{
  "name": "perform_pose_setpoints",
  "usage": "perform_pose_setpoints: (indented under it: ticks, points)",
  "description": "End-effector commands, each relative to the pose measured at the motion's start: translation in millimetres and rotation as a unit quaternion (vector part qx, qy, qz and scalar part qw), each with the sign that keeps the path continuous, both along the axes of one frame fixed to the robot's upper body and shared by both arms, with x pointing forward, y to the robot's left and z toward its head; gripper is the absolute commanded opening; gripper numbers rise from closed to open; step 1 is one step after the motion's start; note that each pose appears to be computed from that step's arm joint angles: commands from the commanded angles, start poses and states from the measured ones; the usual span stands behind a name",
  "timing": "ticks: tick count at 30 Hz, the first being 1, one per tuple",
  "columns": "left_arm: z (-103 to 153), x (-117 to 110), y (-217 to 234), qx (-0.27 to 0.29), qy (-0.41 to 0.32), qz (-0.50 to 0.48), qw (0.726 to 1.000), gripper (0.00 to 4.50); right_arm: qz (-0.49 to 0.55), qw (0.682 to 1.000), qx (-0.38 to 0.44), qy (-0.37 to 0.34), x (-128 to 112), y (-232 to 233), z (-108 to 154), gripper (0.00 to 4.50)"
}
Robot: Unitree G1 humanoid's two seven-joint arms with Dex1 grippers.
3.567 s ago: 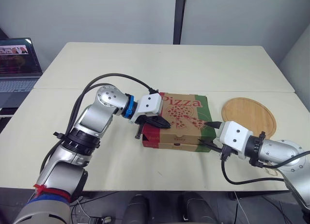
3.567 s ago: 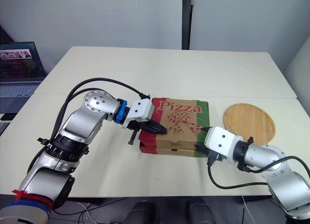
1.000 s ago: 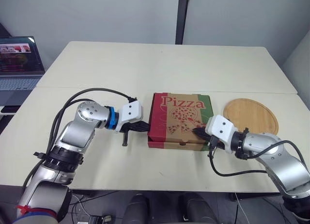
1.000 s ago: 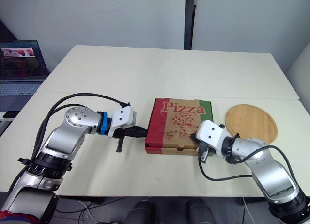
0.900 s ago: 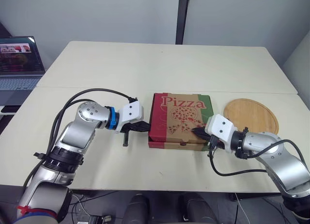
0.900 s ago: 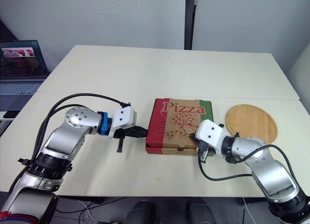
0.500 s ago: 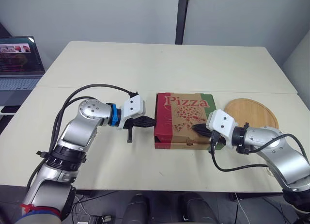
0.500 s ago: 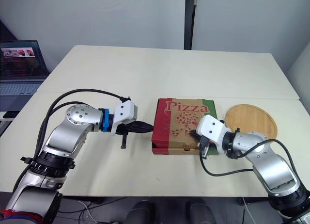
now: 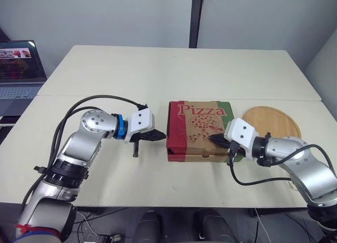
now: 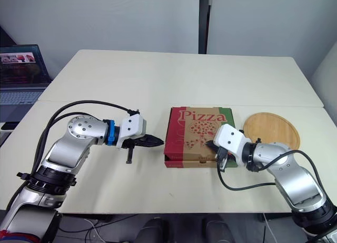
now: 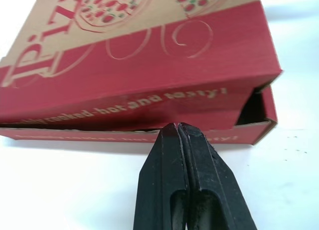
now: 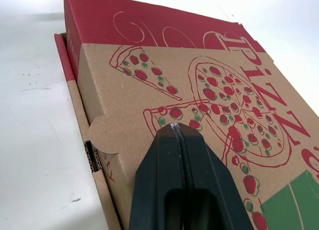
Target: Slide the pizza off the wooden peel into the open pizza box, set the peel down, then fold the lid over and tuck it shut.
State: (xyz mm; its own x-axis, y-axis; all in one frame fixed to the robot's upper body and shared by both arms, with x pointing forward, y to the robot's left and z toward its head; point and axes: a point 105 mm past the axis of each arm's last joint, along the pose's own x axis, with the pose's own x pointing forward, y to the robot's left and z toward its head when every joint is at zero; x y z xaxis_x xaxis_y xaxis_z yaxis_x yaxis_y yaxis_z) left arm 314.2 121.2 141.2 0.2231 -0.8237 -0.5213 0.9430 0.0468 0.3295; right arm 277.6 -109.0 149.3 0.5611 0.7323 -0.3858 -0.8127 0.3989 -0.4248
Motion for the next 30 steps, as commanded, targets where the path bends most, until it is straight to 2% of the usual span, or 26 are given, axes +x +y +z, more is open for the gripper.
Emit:
perform_pose_setpoints:
  ticks: [1, 10, 16, 23, 26, 30]
  points:
    - [4.3, -6.6, -12.1, -0.004, -0.010, -0.029, 1.000, 0.00, 0.004, 1.000, 0.000, -0.019, -1.3, -1.1, 9.5, 0.03]
    - [-7.0, -3.1, -20.3, 0.023, -0.043, -0.043, 0.998, 0.00, 0.004, 1.000, 0.004, -0.018, -2.4, 1.0, 8.7, 0.03]
    - [3.2, 0.1, -24.4, -0.019, -0.039, -0.017, 0.999, 0.00, 0.006, 1.000, 0.007, -0.015, -3.3, 3.5, 6.0, 0.03]
    - [12.2, 6.7, 14.9, 0.002, -0.012, 0.029, 1.000, 0.00, 0.000, 1.000, 0.001, -0.004, -3.5, 2.5, -4.4, 0.03]
    - [29.2, 11.9, 19.4, -0.027, -0.002, 0.049, 0.998, 0.00, -0.008, 1.000, -0.006, 0.001, -3.1, 0.6, -14.4, 0.03]
    - [39.3, 13.5, -1.8, -0.074, 0.003, 0.045, 0.996, 0.00, -0.015, 0.999, -0.028, 0.004, -3.1, -4.0, -25.8, 0.03]
